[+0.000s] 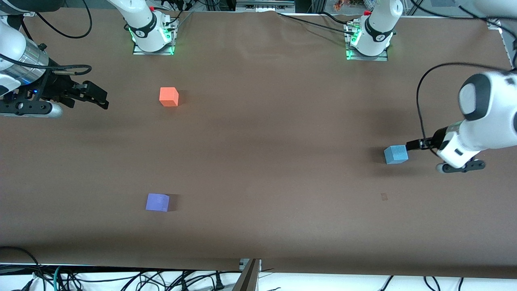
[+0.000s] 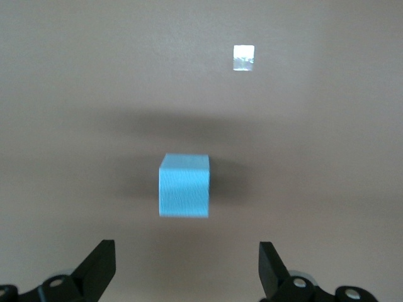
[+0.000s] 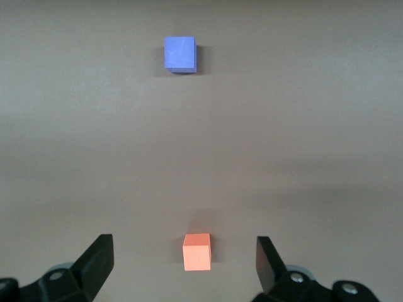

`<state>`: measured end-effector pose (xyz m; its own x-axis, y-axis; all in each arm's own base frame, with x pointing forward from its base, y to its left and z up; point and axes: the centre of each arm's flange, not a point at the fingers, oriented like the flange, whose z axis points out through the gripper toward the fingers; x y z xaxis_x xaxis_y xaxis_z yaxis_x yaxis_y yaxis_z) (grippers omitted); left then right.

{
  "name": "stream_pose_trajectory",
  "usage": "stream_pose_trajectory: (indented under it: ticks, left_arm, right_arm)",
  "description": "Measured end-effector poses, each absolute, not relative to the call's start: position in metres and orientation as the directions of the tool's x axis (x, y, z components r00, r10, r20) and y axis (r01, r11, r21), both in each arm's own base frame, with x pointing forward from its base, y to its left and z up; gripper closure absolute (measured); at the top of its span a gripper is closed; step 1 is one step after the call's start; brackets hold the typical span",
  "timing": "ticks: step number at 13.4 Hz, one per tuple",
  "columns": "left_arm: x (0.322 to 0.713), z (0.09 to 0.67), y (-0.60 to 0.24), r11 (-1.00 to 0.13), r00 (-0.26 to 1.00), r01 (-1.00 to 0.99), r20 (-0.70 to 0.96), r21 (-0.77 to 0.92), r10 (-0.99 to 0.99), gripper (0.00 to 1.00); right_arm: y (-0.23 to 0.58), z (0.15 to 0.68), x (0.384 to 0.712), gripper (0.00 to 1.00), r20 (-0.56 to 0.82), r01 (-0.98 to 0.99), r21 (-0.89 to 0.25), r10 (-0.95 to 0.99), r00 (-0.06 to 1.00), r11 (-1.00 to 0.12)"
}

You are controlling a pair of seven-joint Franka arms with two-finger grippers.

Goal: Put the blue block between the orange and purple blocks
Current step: 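Reach the left gripper down to the light-blue cube, then close the left gripper on the light-blue cube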

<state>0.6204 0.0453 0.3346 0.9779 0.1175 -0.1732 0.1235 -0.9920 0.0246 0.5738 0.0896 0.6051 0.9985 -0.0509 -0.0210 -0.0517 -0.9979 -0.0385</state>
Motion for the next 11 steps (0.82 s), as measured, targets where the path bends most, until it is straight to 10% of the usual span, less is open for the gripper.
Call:
stream_pose_trajectory:
  ticks: [11]
  left_arm:
    - [0.576, 0.214, 0.057, -0.997, 0.981, 0.07, -0.182, 0.038, 0.062, 0.0]
  right_arm:
    - [0.09, 0.605, 0.574, 0.0, -0.021, -0.052, -0.039, -0.051, 0.998, -0.998]
